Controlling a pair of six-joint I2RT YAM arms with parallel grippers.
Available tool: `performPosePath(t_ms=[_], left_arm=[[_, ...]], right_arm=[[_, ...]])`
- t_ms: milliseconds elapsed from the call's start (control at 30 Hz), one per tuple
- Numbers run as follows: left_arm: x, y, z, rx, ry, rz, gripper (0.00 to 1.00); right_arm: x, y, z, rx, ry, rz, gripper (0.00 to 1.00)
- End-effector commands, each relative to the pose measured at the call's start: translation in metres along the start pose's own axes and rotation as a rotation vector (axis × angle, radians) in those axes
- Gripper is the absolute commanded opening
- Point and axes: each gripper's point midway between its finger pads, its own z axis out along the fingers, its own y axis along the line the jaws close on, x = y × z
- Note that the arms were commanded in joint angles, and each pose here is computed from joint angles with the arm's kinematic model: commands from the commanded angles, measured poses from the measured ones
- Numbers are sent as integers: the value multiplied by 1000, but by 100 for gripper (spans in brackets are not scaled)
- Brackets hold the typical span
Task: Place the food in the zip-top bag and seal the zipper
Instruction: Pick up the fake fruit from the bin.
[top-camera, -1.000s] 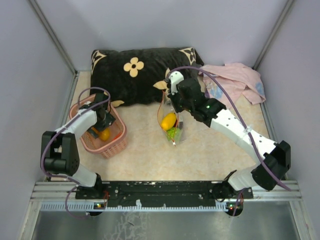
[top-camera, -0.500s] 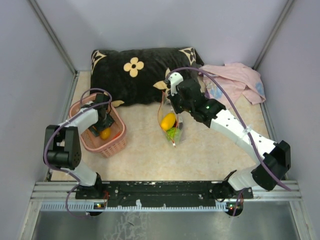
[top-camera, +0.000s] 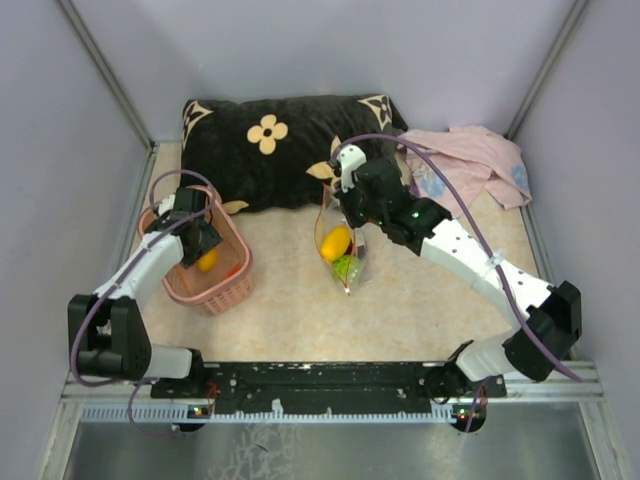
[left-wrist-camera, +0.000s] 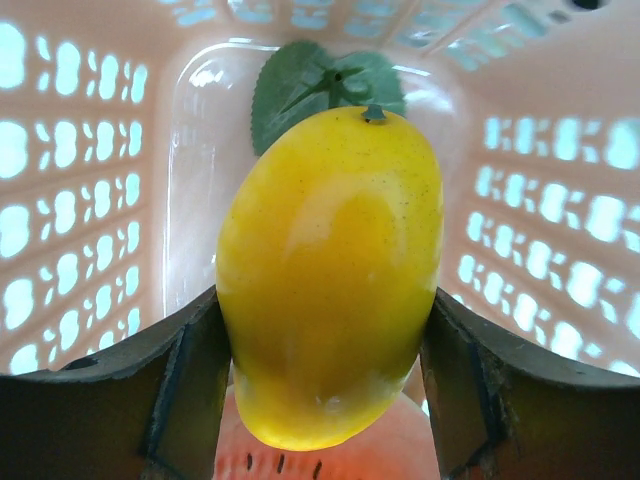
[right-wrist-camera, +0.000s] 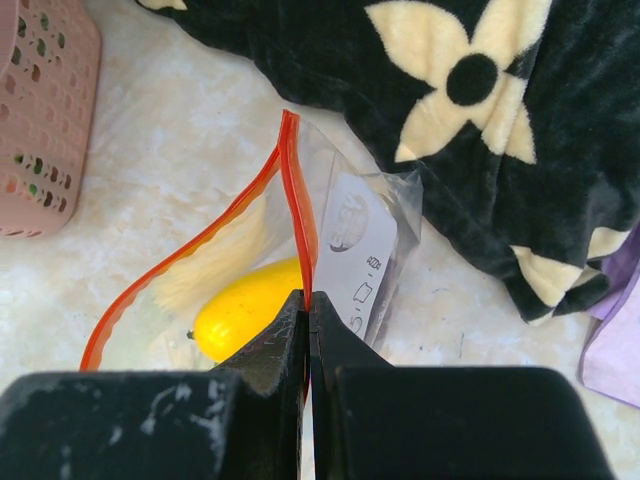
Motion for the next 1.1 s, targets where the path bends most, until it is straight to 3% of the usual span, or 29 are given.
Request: performPosePath(t_ms=[0,567,833,1067], left_arm=[[-13,-7,-23,105,-51,15,43],[-35,-43,-153,668,-257,180,40],[-16,-84,-238,1109,-217,263,39],[4,-118,-282,1348,-94,296,39]], right_arm=[[-38,2,-13,-28,-114,44,1],[-49,2,-12,-19,-80,78,0],[-55,8,-9,-50,-98,93,0],[-58,13,-4,-72,-98,107,0]])
